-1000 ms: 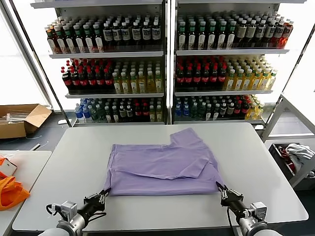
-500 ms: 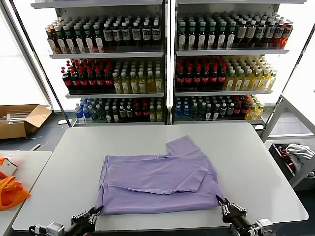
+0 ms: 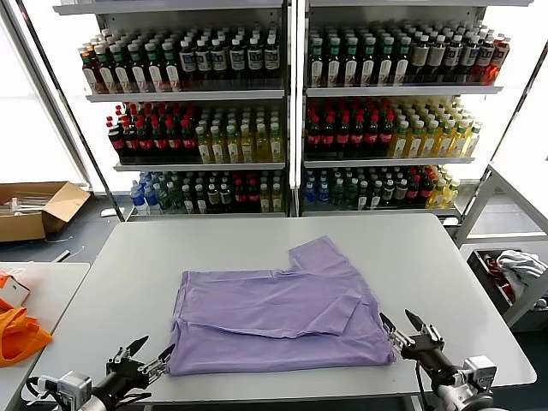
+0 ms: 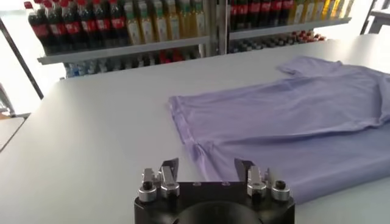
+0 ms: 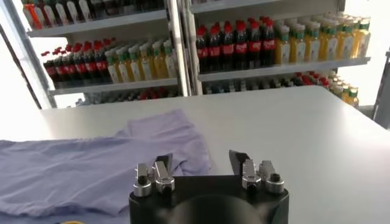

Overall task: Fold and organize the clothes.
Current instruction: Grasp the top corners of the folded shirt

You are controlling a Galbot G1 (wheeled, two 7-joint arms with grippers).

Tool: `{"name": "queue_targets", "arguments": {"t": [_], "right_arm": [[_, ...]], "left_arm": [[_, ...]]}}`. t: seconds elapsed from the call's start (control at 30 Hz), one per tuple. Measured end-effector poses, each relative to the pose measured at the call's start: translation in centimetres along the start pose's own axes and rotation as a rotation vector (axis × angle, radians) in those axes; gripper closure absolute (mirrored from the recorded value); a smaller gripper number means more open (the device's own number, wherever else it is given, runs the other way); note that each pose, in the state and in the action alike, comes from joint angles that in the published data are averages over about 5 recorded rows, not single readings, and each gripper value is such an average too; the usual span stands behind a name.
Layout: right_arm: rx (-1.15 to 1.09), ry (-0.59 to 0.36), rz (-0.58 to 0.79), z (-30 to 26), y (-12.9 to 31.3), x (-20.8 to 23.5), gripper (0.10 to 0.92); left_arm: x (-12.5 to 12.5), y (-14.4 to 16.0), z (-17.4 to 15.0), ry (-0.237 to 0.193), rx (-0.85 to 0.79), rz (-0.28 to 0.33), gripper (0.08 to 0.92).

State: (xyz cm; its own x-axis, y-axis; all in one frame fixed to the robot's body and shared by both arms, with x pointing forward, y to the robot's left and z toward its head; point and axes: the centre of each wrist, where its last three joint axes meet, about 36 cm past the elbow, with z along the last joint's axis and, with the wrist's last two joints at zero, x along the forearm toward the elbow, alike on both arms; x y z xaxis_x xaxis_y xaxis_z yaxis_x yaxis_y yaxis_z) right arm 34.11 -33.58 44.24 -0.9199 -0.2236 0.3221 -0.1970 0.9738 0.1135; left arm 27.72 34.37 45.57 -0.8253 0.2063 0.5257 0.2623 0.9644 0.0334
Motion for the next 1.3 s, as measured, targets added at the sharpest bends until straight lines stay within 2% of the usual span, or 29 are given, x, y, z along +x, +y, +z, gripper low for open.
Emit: {"name": "queue_targets", "arguments": {"t": [0.17, 0.5, 0.73, 0.93, 1.17, 1.3], "right_arm": [[0.011, 0.011, -0.085, -1.9, -1.2, -5.5, 0.202], [0.066, 0.078, -0.226, -5.1, -1.8, -17.5, 0.199], [0.104, 0.130, -0.254, -7.0, -1.4, -24.6, 0.200], [0.118, 0.166, -0.241, -7.6, -1.1, -28.5, 0.200], [0.127, 0.213, -0.232, -6.8, -0.3, -31.0, 0.200], [0.137, 0.231, -0.236, -6.4, 0.3, -31.7, 0.256]], "left_arm": [[-3.1, 2.0, -0.8, -0.015, -0.004, 0.016, 0.185], [-10.4, 6.5, -3.3, -0.011, -0.025, 0.053, 0.176], [-14.8, 8.6, -4.8, 0.003, -0.033, 0.071, 0.177], [-18.0, 9.1, -5.9, 0.016, -0.033, 0.077, 0.177], [-20.8, 9.1, -6.7, 0.025, -0.032, 0.085, 0.177], [-21.6, 8.9, -7.0, 0.029, -0.031, 0.093, 0.177]]}}
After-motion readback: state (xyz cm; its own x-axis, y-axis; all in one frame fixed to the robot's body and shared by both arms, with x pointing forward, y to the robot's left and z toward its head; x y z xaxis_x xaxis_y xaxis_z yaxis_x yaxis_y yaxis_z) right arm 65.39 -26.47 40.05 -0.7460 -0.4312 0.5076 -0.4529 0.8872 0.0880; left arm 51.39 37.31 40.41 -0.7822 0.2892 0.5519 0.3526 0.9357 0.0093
